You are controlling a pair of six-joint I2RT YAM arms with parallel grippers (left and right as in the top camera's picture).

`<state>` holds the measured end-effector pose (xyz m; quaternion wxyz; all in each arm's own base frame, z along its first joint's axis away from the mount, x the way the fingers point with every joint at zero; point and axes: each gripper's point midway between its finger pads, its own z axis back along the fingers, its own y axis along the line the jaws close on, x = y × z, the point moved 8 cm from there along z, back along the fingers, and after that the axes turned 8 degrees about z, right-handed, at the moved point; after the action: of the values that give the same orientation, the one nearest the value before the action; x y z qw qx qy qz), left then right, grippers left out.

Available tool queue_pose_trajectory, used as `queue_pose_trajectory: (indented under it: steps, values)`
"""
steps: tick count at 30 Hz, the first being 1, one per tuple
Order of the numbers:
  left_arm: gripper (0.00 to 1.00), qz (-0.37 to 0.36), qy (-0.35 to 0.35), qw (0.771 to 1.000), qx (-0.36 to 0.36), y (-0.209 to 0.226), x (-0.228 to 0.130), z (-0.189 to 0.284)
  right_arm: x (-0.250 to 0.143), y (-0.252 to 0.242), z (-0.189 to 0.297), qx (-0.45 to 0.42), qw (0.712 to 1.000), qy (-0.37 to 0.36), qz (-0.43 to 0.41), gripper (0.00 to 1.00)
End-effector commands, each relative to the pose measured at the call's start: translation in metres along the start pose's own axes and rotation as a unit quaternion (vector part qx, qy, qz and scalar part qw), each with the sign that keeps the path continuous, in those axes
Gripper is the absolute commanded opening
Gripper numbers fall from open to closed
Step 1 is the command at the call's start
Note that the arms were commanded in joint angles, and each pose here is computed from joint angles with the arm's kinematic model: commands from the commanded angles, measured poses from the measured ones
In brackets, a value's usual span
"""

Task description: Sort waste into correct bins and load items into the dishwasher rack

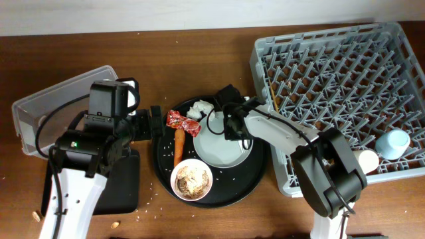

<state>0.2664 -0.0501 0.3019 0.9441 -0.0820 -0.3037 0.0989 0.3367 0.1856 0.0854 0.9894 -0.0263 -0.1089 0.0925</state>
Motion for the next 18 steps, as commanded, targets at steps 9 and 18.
queue_pose_trajectory:
  steps: [9, 18]
  values:
    - [0.99, 0.009, -0.009, 1.0, 0.006, 0.003, 0.001, 0.004, 0.022, -0.055, 0.16, 0.004, 0.989, -0.141, 0.053, 0.09]
    - [0.99, 0.009, -0.009, 1.0, 0.006, 0.003, 0.001, 0.004, 0.031, -0.116, 0.139, 0.038, 0.996, -0.081, 0.031, 0.38]
